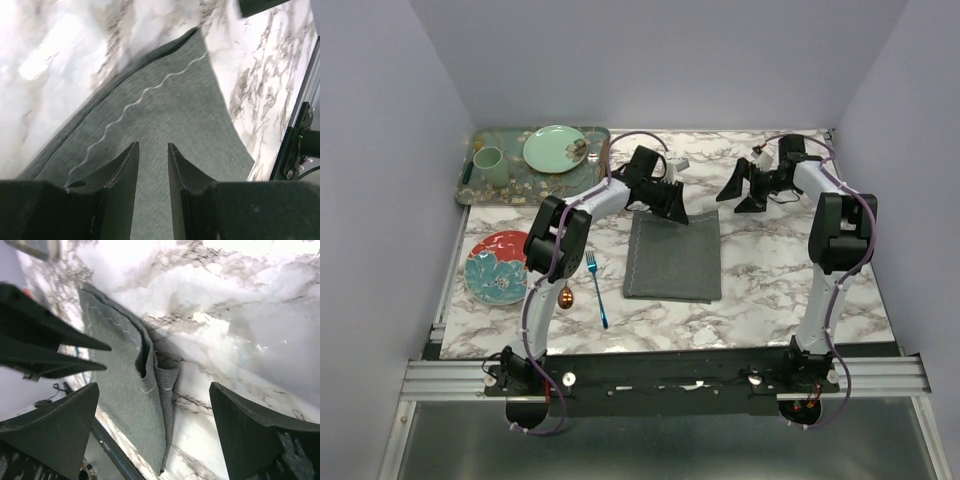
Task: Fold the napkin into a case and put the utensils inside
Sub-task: Pick up the lower triangle-folded napkin from the center of the board.
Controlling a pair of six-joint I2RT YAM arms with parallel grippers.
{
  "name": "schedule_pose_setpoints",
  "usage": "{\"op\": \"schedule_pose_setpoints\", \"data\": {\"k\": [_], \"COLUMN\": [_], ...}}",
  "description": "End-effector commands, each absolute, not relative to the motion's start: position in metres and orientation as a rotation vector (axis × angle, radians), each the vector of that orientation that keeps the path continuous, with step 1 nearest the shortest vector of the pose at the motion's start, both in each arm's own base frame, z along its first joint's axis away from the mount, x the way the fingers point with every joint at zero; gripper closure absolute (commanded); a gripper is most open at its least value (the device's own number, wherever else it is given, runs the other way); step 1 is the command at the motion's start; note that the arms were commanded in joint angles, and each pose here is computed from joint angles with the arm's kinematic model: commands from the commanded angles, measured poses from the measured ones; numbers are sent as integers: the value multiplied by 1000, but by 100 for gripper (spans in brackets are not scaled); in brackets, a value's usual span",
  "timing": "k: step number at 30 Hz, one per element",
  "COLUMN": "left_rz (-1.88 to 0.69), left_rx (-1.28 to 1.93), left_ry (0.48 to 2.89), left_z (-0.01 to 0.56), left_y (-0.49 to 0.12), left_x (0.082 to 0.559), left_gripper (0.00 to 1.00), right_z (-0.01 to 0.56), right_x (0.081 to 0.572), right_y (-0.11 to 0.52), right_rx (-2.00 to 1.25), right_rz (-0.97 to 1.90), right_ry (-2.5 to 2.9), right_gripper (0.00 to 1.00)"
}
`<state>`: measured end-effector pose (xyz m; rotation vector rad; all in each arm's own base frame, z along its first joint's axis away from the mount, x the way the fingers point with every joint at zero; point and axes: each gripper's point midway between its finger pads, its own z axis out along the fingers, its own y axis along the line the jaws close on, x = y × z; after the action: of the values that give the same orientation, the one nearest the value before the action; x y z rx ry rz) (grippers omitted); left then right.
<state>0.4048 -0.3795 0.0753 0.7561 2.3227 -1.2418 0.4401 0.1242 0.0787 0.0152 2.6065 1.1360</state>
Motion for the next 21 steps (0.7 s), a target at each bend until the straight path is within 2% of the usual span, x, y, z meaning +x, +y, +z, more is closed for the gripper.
{"op": "schedule_pose_setpoints", "data": {"k": [1, 6, 10, 19, 21], "left_rz": [-1147, -1105, -1091, -1048, -1040], "left_rx": [733, 741, 713, 690, 683], "left_ry": [2346, 2394, 2415, 2427, 2426], "left_z": [88, 81, 80, 86, 88], "left_y": [-348, -331, -318, -289, -284], "left_x": [412, 405, 403, 406, 407], "left_gripper": [62, 62, 62, 62, 62], "right_z": [90, 72, 53, 27, 28], "right_x": [439, 430, 430, 427, 428], "right_y": [137, 149, 144, 161, 163], "right_rx": [-3, -8, 13, -68, -85], "right_rz": [1353, 1402, 1352, 1310, 1318], "right_ry": [2542, 2593, 2645, 2726, 2715], "right_gripper": [0, 2, 14, 33, 44]}}
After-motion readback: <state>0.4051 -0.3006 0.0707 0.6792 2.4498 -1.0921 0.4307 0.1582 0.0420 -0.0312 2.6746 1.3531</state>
